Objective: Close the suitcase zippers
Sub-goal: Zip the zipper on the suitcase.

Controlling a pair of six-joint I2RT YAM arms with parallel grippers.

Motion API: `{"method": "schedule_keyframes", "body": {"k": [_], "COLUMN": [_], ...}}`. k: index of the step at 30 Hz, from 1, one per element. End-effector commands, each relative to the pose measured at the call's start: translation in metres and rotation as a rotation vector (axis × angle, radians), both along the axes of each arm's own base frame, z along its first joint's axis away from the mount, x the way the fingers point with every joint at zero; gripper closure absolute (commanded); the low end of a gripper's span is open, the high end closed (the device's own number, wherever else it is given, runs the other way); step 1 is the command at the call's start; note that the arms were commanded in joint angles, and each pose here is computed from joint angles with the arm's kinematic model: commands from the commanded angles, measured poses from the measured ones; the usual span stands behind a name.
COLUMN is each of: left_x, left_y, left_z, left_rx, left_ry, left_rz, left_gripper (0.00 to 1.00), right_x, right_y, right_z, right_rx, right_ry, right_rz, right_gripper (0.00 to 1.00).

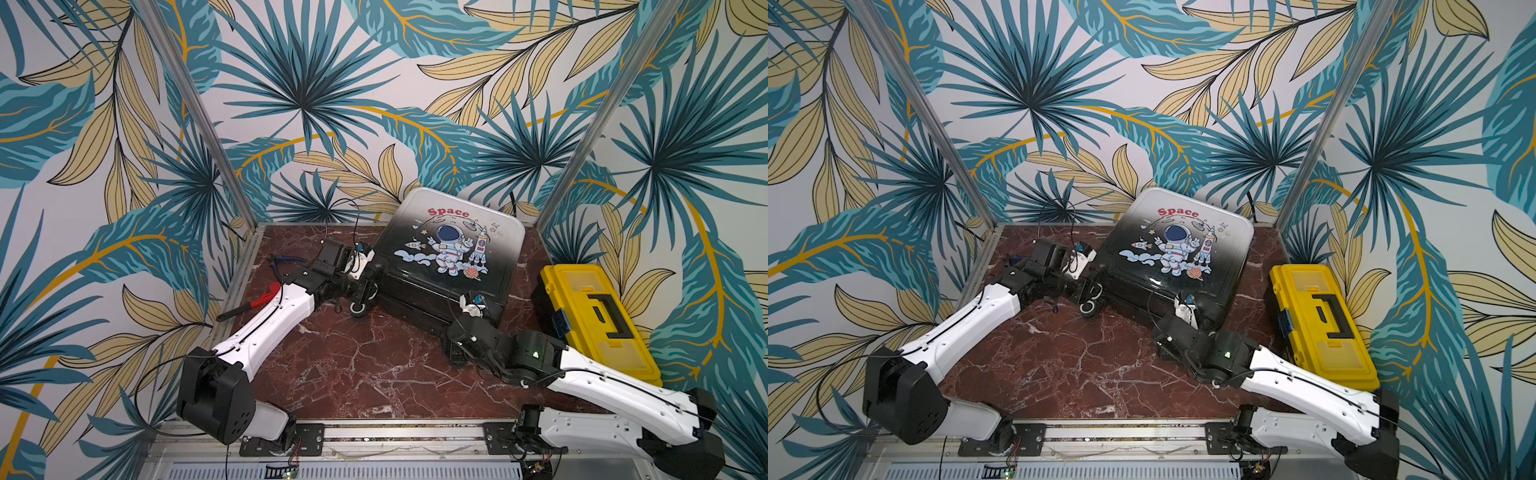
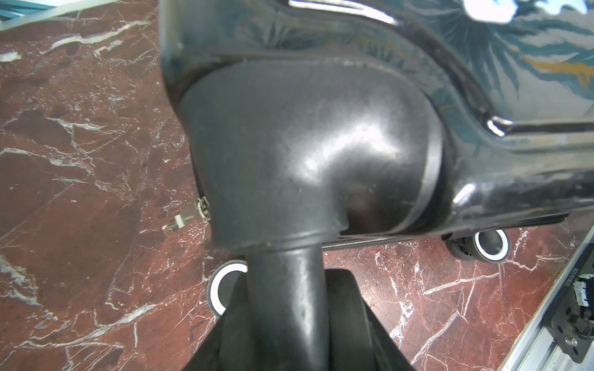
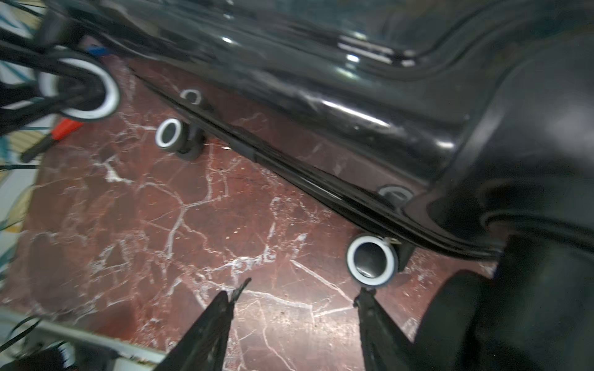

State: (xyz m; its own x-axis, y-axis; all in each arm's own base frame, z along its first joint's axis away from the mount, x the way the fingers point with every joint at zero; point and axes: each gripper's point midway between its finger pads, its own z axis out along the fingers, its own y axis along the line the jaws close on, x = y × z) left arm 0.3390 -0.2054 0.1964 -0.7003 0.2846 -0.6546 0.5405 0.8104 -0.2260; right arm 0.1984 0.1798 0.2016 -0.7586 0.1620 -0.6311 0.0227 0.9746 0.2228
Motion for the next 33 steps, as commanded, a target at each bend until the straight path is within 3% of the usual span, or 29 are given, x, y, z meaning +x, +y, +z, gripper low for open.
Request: {"method": "schedule_keyframes", "body": {"k": [1, 6, 11, 13, 16, 21, 26, 33], "left_x": [-0.016, -0.022, -0.043, -0.051, -0.058, -0.072, -0.072, -0.066], "left_y": [-0.009, 0.008, -0.01, -0.018, -0.021, -0.029, -0.046, -0.061], "left_z": [0.011, 0.012, 0.015, 0.02, 0.028, 0.039, 0.04, 0.034], "left_rx": [-0.018, 0.03, -0.089, -0.152, -0.191, -0.271, -0.335, -0.347], "left_ry": [-0.051, -0.081, -0.011, 0.02, 0.027, 0.049, 0.065, 0.063], "left_rz": [-0.106, -0.066, -0.144, -0.176, -0.188, -0.218, -0.23, -0.2], "left_gripper": [0.78, 0.78, 0.78, 0.78, 0.78, 0.78, 0.78, 0.79], "right_x": [-0.002, -0.004, 0.004, 0.002, 0.001, 0.007, 0.018, 0.053], "right_y": [-0.032, -0.049, -0.035, -0.048, -0.073, -0.089, -0.115, -0.109], "right_z": [-0.013, -0.039, -0.061, -0.065, -0.061, -0.064, -0.055, -0.049], "right_rx": [-0.051, -0.177, -0.116, -0.173, -0.267, -0.258, -0.326, -0.343], "right_ry": [-0.003, -0.006, -0.018, -0.017, -0.028, 0.007, 0.057, 0.032], "right_rz": [-0.201, -0.272, -0.264, -0.283, -0.316, -0.267, -0.259, -0.145], "right_gripper": [0.36, 0.36, 0.42, 0.44, 0.46, 0.46, 0.45, 0.45]}}
